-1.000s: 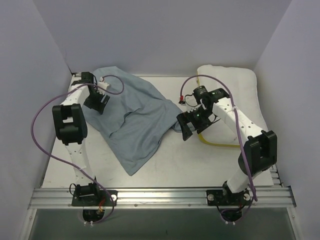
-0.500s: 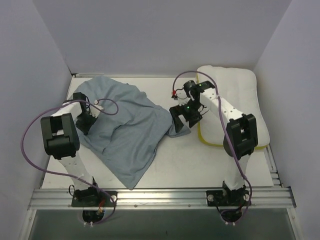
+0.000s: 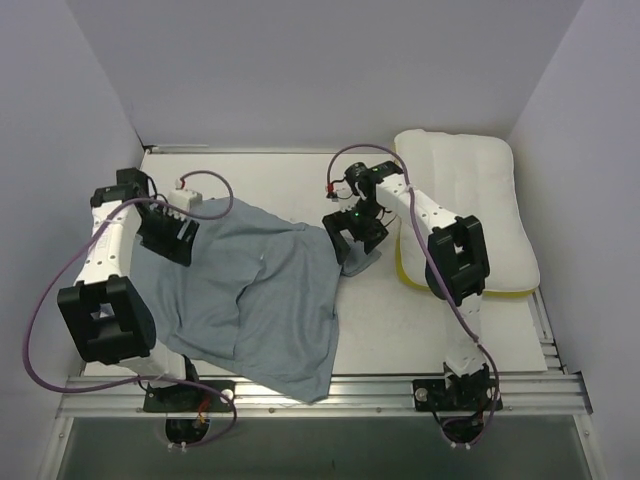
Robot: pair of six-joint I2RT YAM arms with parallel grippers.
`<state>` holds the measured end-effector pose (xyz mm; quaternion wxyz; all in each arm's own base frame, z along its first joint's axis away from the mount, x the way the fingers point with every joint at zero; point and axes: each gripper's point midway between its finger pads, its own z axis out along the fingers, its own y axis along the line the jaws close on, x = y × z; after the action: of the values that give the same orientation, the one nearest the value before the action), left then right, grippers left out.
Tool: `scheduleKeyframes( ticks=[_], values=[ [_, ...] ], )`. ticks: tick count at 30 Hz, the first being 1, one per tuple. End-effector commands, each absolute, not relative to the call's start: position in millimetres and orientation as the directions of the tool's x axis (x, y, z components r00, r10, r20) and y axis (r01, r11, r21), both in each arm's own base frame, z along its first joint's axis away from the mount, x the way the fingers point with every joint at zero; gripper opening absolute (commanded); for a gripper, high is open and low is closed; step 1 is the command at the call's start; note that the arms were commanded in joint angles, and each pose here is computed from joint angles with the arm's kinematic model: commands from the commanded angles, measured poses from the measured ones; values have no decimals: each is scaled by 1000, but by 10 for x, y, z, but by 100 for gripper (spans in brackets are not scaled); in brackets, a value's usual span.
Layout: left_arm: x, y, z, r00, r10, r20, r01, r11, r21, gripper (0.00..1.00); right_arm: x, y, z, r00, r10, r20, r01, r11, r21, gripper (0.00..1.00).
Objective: Put the pillow into the pillowcase
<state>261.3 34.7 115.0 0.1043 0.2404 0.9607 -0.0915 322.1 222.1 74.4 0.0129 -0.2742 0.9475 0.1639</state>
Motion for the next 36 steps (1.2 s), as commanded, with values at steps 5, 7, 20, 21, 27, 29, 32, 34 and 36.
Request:
scheduleKeyframes(
  ticks=[5,7,20,21,27,29,32,34,36],
  values=[
    [3825,84,1413,-785,368,-499,487,864,-127,79,3260,2247,581,-813,-579,-65,-582,800,146,89],
    [4076,65,1324,-770,378,-514,486,869,-88,79,3288,2225,516,-810,-583,-55,-585,802,117,83],
    [4903,158,465,-825,354,-440,372,927,48,44,3907,1807,257,-791,-610,-53,-590,782,-201,0],
    [4916,205,449,-834,342,-434,356,933,52,29,4002,1767,308,-795,-602,-77,-574,788,-224,0],
    [5042,752,743,-842,105,-530,142,989,-29,0,4782,1469,940,-786,-498,-367,-375,855,-359,0],
    [5036,858,862,-827,64,-559,99,995,-32,0,4973,1506,1191,-738,-471,-482,-331,876,-350,0],
    [5027,863,1020,-795,46,-605,106,992,-63,33,4992,1636,1332,-699,-504,-508,-375,862,-341,51],
    [5008,717,1263,-758,45,-651,153,982,-110,59,4847,1745,1441,-689,-523,-502,-415,852,-318,83],
    [4907,585,1381,-744,49,-667,189,972,-138,71,4643,1912,1482,-693,-518,-502,-473,852,-226,86]
  ],
)
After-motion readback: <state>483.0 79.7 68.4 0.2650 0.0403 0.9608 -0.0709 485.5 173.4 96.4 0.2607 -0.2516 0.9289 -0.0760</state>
